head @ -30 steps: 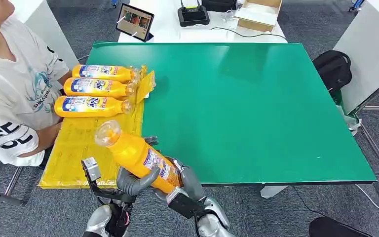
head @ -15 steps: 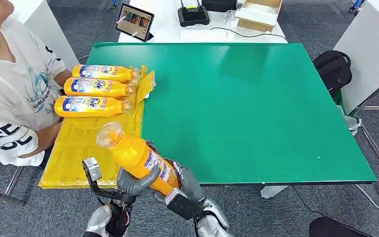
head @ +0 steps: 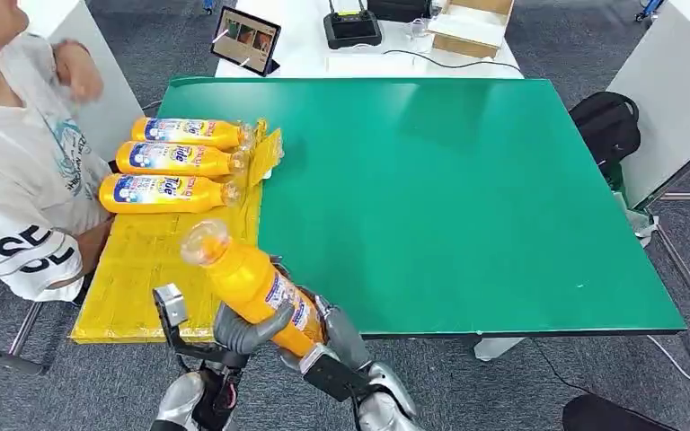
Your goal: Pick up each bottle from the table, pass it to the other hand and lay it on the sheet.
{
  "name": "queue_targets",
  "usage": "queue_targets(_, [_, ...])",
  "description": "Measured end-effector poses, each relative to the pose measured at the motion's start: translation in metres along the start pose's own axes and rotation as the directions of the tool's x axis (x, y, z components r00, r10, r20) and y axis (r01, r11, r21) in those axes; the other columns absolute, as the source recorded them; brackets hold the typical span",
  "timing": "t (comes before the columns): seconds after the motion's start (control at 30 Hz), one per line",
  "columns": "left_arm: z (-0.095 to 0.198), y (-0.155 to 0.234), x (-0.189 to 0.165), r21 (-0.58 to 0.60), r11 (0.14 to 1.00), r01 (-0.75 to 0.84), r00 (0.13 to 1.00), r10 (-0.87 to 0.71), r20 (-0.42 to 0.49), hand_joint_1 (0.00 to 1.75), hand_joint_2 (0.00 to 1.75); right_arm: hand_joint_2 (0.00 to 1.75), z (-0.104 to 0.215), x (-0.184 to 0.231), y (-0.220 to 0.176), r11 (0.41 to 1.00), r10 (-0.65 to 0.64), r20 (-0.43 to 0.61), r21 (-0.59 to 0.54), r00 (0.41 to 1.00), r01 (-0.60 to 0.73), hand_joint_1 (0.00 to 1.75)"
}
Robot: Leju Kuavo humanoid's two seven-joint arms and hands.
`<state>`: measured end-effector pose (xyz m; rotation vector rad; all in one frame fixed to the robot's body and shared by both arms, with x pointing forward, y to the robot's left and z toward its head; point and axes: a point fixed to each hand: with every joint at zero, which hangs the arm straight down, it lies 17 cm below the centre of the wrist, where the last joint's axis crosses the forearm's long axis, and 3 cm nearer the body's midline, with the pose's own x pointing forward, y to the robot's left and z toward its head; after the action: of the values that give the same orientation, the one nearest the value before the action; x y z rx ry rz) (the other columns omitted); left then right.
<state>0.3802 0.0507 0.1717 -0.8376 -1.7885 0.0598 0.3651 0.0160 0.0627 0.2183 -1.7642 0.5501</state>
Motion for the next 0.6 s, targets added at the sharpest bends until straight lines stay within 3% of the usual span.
queue_targets(0.07, [-0.004, 0.007, 0.001, 0.028, 0.998, 0.057, 0.998, -0.058, 0.006, 1.75, 1.75, 0.0, 0.0, 0.002, 0.003, 1.0, -0.019, 0.001, 0.011, 1.0, 0.019, 0.0])
queue_targets(0.2, [-0.04, 0.078, 0.037, 0.234, 0.911, 0.339, 0.935, -0.354, 0.025, 1.75, 1.75, 0.0, -0.013, 0.031, -0.014, 1.0, -0.019, 0.062, 0.001, 0.998, 0.019, 0.0])
queue_targets(0.4, [-0.067, 0.157, 0.101, 0.423, 0.671, 0.609, 0.733, -0.68, 0.022, 1.75, 1.75, 0.0, -0.018, 0.065, -0.045, 0.995, -0.026, 0.16, -0.087, 0.987, 0.04, 0.0])
queue_targets(0.6, [-0.07, 0.165, 0.11, 0.442, 0.628, 0.641, 0.694, -0.72, 0.017, 1.75, 1.75, 0.0, -0.018, 0.069, -0.05, 0.994, -0.025, 0.172, -0.102, 0.985, 0.043, 0.0])
